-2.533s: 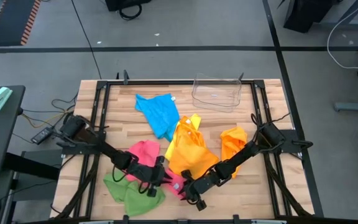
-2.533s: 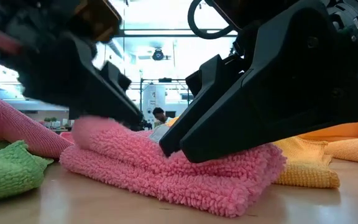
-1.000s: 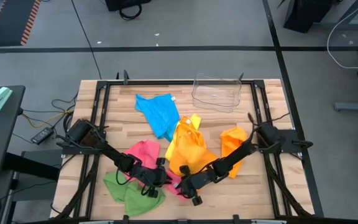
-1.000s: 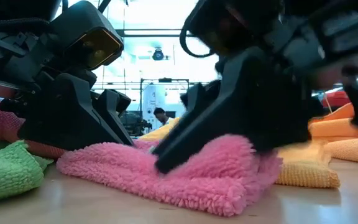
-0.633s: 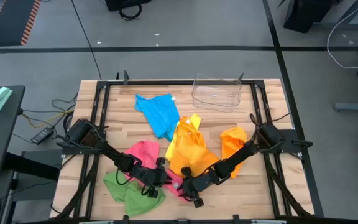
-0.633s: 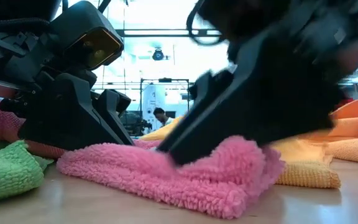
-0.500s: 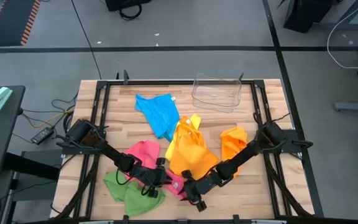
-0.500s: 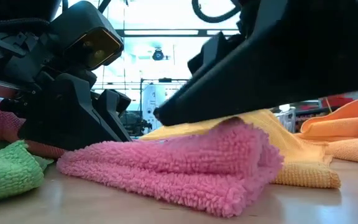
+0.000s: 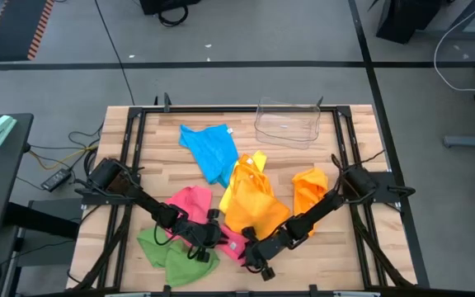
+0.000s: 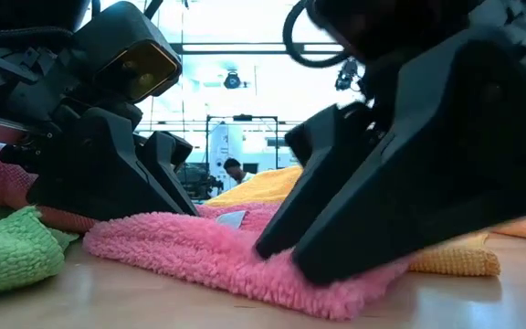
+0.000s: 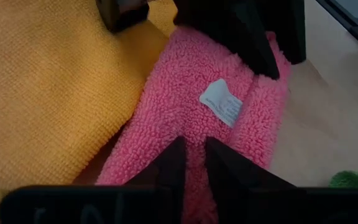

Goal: Fold microfiber towels
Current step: Fold the top pink microfiber cloth

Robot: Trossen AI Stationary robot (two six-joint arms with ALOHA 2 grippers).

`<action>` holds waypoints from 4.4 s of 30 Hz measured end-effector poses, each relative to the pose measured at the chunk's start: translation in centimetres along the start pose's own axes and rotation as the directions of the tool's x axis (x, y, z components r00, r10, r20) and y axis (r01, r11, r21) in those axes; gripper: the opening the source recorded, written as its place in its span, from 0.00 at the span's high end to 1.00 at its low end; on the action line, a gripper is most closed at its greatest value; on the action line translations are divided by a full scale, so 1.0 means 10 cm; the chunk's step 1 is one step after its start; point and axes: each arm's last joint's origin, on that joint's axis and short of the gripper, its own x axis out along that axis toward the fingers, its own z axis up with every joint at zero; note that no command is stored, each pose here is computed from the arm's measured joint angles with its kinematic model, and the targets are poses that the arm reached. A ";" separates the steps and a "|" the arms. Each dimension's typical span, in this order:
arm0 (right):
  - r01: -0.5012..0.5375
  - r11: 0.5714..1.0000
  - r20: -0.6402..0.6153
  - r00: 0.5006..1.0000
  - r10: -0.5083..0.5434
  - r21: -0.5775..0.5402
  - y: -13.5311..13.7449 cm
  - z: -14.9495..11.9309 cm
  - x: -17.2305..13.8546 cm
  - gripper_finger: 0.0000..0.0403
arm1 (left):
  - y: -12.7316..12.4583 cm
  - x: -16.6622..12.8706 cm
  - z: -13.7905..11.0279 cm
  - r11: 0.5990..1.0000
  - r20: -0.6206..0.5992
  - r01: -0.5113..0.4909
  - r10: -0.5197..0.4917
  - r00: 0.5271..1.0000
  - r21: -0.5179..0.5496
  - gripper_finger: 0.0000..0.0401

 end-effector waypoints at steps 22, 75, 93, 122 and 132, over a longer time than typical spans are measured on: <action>0.123 0.783 -0.044 0.981 -0.188 -0.610 0.44 0.01 -0.24 0.52 | 0.00 0.00 0.00 1.000 0.000 -0.001 0.001 1.000 0.001 0.82; -0.123 0.979 -0.383 0.922 0.053 -0.161 0.14 0.43 -0.29 0.98 | -0.29 -0.27 0.34 0.996 0.135 0.083 -0.078 0.988 -0.032 0.71; -0.083 0.996 -0.340 0.936 0.089 0.032 0.13 0.60 -0.44 0.95 | -0.46 0.16 0.53 0.998 0.163 -0.036 0.045 0.986 -0.054 0.73; 0.015 0.998 -0.236 0.972 0.000 0.064 -0.25 0.69 -0.38 0.95 | -0.39 0.39 0.24 0.989 0.071 -0.097 0.105 0.992 -0.108 0.80; -0.005 0.998 -0.245 0.969 0.019 0.056 -0.20 0.67 -0.38 0.96 | -0.43 0.14 0.39 0.993 0.025 -0.108 0.109 0.994 -0.048 0.81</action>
